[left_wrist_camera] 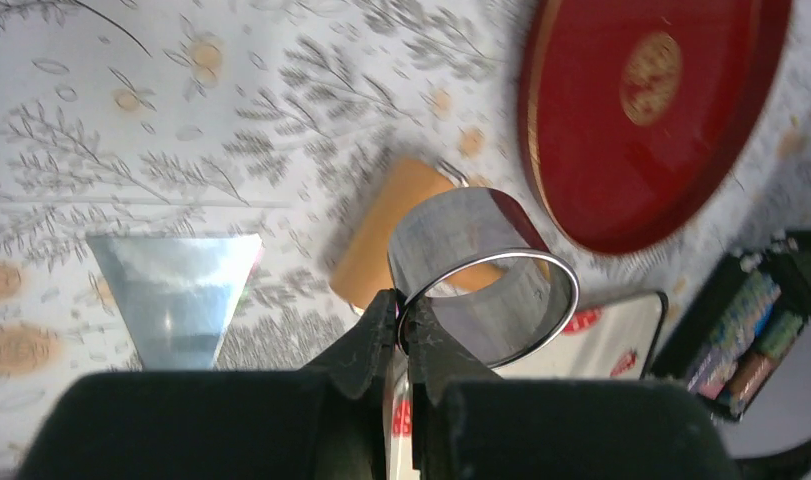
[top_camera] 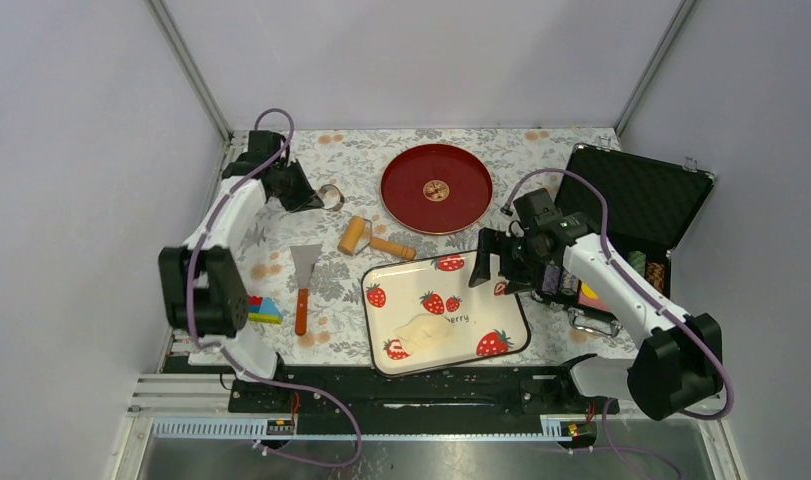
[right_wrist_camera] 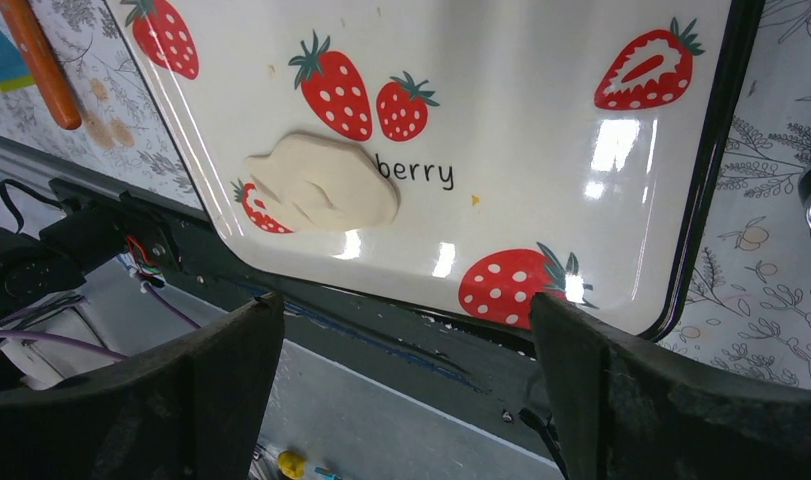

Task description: Roll out the dumpling wrappers from the dough

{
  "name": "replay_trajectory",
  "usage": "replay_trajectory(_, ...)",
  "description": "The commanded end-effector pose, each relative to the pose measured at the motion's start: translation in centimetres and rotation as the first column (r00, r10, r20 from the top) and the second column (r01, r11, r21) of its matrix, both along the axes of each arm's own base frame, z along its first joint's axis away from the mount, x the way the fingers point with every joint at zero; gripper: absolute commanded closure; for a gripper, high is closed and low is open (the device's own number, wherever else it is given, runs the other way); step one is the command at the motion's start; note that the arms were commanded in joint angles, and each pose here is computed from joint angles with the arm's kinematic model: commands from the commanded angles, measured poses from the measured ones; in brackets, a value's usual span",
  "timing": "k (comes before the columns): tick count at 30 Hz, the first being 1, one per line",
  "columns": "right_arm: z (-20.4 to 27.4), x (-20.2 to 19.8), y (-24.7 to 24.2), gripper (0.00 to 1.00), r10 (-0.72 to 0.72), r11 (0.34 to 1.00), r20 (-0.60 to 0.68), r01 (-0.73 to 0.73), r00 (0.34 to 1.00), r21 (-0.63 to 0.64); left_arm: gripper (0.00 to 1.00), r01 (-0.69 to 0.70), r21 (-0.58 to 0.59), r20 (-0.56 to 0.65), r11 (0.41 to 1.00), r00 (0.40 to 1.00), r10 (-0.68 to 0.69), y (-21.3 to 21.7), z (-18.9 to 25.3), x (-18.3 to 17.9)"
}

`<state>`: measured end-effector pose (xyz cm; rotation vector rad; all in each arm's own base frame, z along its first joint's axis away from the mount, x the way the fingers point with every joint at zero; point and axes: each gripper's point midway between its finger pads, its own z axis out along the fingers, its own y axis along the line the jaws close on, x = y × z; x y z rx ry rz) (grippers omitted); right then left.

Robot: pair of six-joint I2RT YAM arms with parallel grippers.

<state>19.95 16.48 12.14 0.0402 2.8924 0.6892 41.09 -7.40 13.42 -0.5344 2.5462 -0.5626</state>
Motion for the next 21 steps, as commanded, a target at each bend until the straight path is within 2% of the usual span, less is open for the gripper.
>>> replay_trajectory(1,2.2,-0.7,-0.3,0.0,0.02,1.0,0.05,-0.021,0.999,0.021,1.0,0.114,-0.002,0.07,0.993,0.991,-0.114,-2.3,3.2,-4.6)
replay_trajectory(6,2.2,-2.2,-1.3,0.0,0.019,1.0,0.041,-0.019,0.999,-0.002,1.0,0.219,0.055,0.07,0.974,0.972,-0.223,-5.1,3.6,-9.6)
replay_trajectory(12,1.6,-4.4,-1.5,0.01,-0.005,1.0,0.016,0.004,1.0,0.029,1.0,0.354,0.101,0.084,0.93,0.928,-0.363,-9.7,3.4,-15.6)
replay_trajectory(21,0.8,-6.6,-1.8,0.01,-0.036,0.998,-0.014,0.037,0.999,0.059,1.0,0.47,0.088,0.089,0.878,0.874,-0.477,-15.5,1.1,-21.4)
